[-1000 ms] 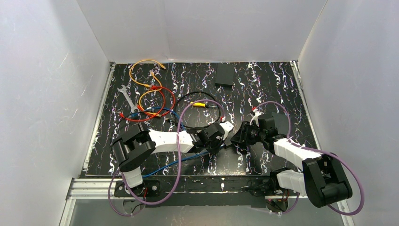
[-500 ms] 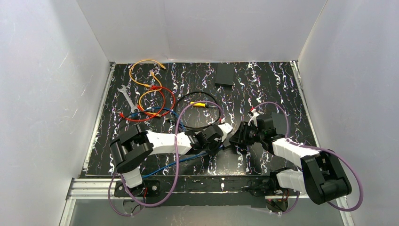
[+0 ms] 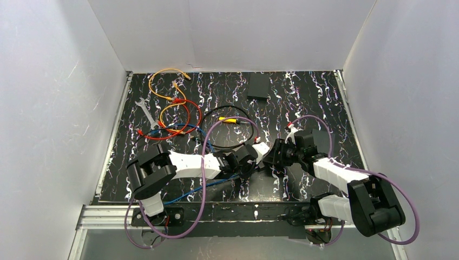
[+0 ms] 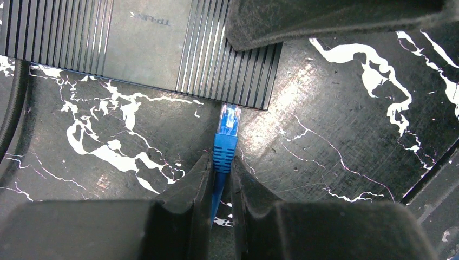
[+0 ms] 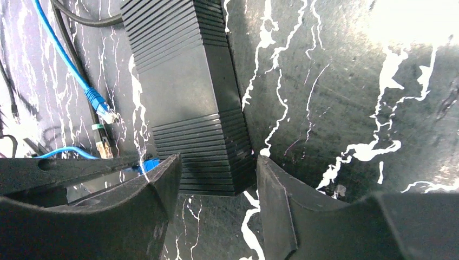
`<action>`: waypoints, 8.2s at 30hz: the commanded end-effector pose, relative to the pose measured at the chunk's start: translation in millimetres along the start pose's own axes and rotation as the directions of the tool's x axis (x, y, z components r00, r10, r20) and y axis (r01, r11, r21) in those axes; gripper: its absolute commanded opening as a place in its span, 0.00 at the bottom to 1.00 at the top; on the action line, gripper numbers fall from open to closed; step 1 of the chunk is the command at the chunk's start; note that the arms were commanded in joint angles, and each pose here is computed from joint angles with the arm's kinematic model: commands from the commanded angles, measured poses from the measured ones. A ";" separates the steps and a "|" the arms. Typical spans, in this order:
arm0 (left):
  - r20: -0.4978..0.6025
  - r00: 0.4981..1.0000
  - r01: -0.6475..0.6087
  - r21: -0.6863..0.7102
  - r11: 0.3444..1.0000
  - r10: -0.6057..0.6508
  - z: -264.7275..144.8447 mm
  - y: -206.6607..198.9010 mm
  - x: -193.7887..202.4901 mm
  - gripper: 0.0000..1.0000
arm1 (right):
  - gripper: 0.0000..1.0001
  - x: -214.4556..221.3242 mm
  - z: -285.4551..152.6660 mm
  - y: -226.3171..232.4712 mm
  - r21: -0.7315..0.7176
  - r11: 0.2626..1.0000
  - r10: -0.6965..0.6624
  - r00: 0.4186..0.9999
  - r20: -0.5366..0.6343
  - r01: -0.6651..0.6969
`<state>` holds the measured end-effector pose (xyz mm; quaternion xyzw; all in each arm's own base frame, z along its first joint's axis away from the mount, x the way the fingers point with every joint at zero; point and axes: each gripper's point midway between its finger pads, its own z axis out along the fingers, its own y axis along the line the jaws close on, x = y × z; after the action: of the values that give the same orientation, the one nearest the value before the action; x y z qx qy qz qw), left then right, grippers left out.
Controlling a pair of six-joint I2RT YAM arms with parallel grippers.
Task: Insert the plug into the switch port
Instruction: Insert the connector into the switch port, then pick up the connector from the center of the board.
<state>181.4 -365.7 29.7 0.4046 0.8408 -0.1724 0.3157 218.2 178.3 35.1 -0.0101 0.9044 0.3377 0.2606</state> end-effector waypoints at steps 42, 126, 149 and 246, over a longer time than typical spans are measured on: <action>0.089 0.996 0.029 -0.050 0.998 -0.024 12.9 1.9 -31.7 0.00 | 0.50 10.3 8.4 28.6 -0.238 0.971 -0.057 0.996 -0.073 0.038; -0.233 0.926 -0.326 -0.098 0.940 0.297 -68.3 114.7 35.2 0.78 | 0.98 -35.6 -25.2 5.5 0.114 0.973 -0.217 0.966 0.138 0.202; -0.246 0.925 -0.311 -0.049 0.949 0.290 -43.4 118.4 41.5 0.63 | 0.98 -30.1 -20.3 2.2 0.112 0.974 -0.208 0.972 0.114 0.195; -0.217 0.976 0.023 -0.017 1.000 -0.026 -46.8 88.5 32.1 0.48 | 0.96 -31.7 -11.2 3.5 0.092 0.975 -0.211 0.972 0.100 0.202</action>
<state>219.3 -258.7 38.6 0.3742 0.8922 -0.1088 0.2285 231.9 163.4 47.7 -0.0589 0.9082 0.2617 0.3214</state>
